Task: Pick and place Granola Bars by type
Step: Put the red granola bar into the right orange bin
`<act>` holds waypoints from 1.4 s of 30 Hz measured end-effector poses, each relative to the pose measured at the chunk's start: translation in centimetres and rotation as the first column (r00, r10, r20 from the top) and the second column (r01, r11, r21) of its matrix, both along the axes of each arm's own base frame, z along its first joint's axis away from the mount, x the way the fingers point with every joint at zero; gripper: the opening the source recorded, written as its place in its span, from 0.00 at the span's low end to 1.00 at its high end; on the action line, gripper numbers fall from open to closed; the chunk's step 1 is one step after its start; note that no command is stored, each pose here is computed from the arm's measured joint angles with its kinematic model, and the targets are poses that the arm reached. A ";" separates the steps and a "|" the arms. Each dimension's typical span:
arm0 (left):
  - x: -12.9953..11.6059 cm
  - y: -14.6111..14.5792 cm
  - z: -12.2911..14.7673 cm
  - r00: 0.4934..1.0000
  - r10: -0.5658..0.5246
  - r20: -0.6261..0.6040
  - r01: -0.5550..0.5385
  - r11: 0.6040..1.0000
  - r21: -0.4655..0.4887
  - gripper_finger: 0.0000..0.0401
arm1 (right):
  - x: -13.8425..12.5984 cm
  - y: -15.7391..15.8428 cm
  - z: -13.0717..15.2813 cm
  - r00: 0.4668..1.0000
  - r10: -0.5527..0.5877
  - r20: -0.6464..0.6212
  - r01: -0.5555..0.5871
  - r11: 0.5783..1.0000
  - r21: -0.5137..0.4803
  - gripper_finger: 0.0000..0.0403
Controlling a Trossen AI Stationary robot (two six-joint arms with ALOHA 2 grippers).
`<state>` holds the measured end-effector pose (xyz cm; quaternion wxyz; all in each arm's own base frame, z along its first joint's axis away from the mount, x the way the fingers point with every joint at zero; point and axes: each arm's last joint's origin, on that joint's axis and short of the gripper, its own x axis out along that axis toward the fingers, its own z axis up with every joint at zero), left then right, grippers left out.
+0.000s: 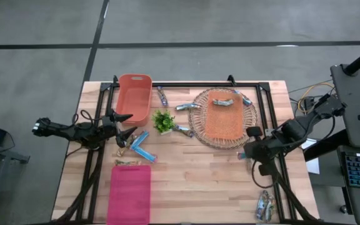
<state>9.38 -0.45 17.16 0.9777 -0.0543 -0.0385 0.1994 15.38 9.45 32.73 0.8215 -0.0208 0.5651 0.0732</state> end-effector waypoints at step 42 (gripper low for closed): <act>0.0 0.0 0.0 1.000 0.000 0.000 0.000 1.000 0.000 0.78 | 11.0 -21.3 -5.3 0.905 -0.369 -0.211 0.311 0.913 -0.264 0.02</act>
